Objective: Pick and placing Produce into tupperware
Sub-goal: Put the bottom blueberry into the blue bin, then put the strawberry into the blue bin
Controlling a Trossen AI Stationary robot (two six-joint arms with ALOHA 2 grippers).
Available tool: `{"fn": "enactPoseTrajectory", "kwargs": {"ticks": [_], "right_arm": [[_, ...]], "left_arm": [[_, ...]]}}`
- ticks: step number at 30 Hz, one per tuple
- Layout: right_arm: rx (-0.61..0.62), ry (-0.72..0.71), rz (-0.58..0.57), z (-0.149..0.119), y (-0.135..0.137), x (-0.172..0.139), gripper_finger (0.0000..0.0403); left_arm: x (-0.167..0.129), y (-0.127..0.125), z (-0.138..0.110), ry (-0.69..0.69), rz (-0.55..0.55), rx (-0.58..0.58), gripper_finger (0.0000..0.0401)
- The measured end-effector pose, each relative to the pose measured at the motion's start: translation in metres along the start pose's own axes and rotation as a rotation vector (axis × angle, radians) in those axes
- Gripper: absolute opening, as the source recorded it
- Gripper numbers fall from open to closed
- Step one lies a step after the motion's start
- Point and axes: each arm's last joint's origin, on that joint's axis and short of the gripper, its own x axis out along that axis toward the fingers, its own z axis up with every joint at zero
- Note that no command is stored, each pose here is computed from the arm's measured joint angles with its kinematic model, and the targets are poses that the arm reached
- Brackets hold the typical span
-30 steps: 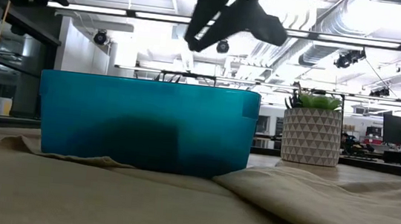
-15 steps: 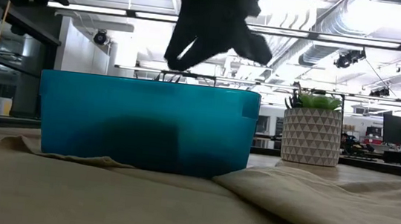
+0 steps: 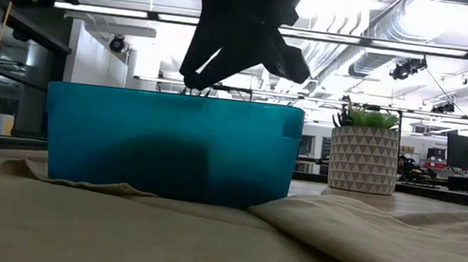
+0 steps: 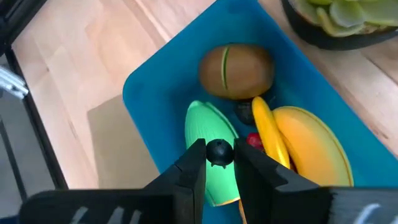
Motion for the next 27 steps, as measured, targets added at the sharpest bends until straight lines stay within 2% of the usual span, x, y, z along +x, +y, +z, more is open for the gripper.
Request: {"fn": "enactPoseTrajectory", "kwargs": {"ticks": [12,17,21,27], "right_arm": [[-0.001,-0.018,-0.006,0.001,0.0,0.0,0.01],[0.052,-0.083,-0.044,0.005,-0.002,-0.003,0.01],[0.101,-0.168,-0.055,0.022,-0.008,-0.019,0.01],[0.066,-0.221,-0.046,0.048,-0.02,-0.056,0.01]], "left_arm": [[0.0,0.0,0.0,0.0,0.0,-0.003,0.0156],[0.0,0.0,0.0,0.0,0.0,-0.011,0.0156],[0.0,0.0,0.0,0.0,0.0,-0.03,0.0156],[0.0,0.0,0.0,0.0,0.0,-0.03,0.0156]]}}
